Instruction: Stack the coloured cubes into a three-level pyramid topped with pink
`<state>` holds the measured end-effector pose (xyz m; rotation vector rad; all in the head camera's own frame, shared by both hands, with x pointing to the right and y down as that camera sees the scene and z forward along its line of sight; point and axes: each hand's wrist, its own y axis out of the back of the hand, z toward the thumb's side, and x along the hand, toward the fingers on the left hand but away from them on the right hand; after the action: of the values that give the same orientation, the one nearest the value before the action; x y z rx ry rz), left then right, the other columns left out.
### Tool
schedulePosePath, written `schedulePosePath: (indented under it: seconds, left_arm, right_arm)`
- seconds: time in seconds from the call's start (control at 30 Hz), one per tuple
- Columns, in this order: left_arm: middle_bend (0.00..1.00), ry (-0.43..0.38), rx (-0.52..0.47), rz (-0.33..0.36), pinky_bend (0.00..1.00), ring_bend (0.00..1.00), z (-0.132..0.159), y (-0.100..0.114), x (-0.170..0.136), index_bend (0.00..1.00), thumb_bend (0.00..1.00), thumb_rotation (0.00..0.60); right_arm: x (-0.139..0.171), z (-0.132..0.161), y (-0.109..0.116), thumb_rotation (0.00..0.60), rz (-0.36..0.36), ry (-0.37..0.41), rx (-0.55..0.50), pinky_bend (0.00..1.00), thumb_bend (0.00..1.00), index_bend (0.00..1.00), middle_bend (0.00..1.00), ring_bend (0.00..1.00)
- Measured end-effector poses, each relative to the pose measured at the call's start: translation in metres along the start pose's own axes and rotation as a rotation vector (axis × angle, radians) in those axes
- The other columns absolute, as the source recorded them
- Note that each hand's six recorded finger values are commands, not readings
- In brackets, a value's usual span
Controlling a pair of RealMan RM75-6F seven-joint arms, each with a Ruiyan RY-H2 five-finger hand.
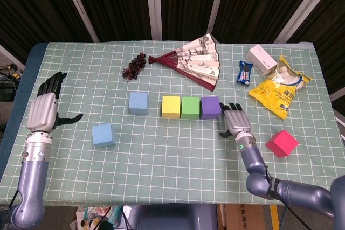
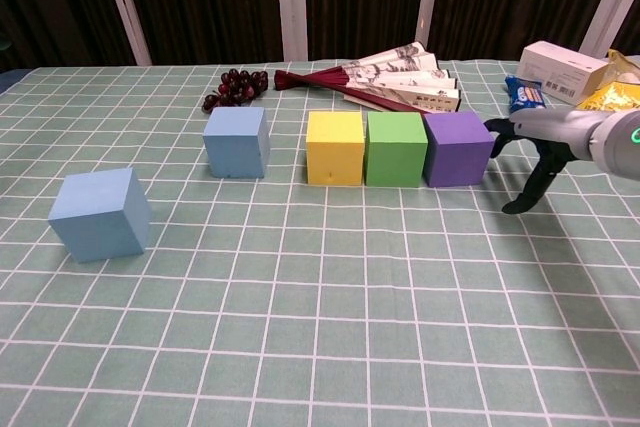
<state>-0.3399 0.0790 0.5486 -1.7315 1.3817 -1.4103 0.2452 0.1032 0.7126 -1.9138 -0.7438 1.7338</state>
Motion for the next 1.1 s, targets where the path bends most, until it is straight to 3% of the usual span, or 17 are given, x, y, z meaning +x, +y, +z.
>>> schedulePosePath:
  seconds: [1.1]
  left_arm:
    - [0.0, -0.001, -0.001, -0.009, 0.0, 0.0, 0.001, -0.003, -0.001, 0.0, 0.11, 0.6]
  right_arm:
    - [0.005, 0.017, -0.006, 0.6, 0.01, 0.033, -0.009, 0.0, 0.24, 0.0, 0.2, 0.02]
